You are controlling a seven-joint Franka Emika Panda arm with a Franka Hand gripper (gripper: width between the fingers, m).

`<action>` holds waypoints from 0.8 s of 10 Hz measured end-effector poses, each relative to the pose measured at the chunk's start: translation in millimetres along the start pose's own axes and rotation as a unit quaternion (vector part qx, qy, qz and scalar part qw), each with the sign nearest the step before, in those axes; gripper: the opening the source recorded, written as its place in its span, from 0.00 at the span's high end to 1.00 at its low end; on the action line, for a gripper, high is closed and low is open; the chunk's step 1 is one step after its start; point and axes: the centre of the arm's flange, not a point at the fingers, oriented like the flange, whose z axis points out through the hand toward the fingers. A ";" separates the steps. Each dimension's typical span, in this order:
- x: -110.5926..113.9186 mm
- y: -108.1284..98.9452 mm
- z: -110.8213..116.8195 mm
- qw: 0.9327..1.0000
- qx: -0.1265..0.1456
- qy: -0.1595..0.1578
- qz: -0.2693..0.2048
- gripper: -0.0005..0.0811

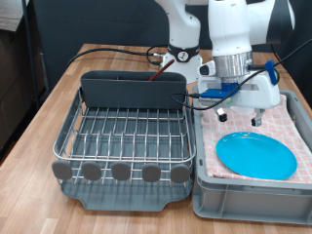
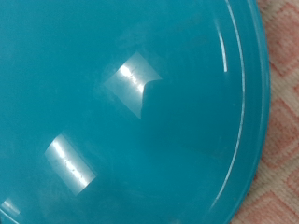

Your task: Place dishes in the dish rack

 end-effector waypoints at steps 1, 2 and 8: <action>-0.5 0.2 2.7 1.000 -0.001 -0.002 -0.001 0.01; -1.1 -0.6 5.5 1.000 -0.002 -0.004 -0.002 0.01; 0.6 -7.9 22.7 1.000 -0.001 -0.008 0.003 0.01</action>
